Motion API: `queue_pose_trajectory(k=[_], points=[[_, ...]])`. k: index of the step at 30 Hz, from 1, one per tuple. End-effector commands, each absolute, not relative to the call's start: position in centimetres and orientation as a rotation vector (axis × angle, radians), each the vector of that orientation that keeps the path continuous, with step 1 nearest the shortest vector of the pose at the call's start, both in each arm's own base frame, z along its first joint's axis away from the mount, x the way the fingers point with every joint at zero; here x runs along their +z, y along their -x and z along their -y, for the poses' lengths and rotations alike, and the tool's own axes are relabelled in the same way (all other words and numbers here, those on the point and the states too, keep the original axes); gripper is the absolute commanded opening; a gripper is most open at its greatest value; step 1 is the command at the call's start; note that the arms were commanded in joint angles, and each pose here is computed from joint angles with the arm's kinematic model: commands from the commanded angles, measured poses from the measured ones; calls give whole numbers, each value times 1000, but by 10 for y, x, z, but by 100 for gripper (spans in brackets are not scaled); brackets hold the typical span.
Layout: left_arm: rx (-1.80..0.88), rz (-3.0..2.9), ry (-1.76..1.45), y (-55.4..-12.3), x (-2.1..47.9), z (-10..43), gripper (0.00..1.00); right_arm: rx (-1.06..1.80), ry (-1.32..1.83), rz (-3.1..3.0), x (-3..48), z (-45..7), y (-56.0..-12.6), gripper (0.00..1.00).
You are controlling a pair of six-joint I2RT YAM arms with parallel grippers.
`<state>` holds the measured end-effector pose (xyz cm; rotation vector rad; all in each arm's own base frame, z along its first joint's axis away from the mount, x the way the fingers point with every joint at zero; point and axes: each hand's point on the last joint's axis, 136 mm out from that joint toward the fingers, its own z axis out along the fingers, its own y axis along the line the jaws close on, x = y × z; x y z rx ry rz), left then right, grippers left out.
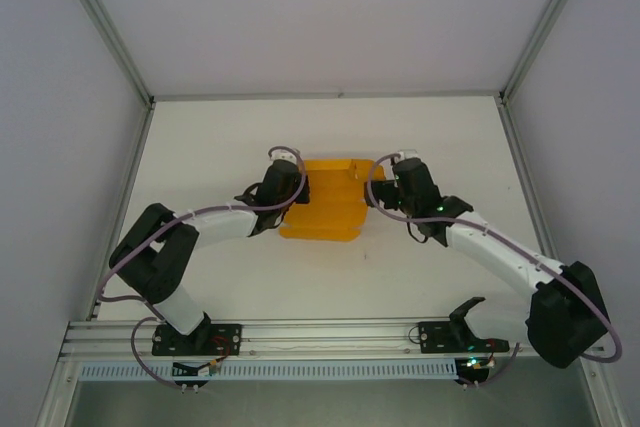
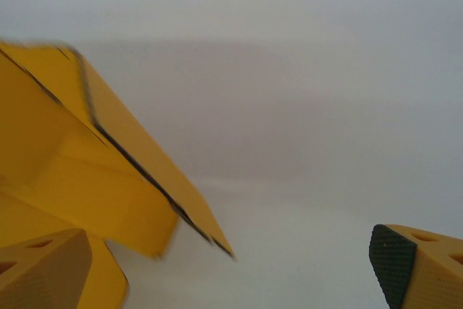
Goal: Assemble paper box
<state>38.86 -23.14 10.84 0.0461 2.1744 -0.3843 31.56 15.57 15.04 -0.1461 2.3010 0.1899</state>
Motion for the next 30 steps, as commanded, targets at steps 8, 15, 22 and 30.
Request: queue_pose_trajectory(k=[8,15,22,30], points=[[-371,-2144,-111,-385,136,232,0,124,65,-2406,113,-141,-307,99],[-391,-2161,-127,-382,133,235,0,160,144,-2330,129,-168,-344,99],[-381,-2186,-138,-382,123,236,0,229,271,-2349,124,-191,-352,97],[-420,-2217,-103,-385,120,243,0,254,331,-2336,106,-224,-364,97]])
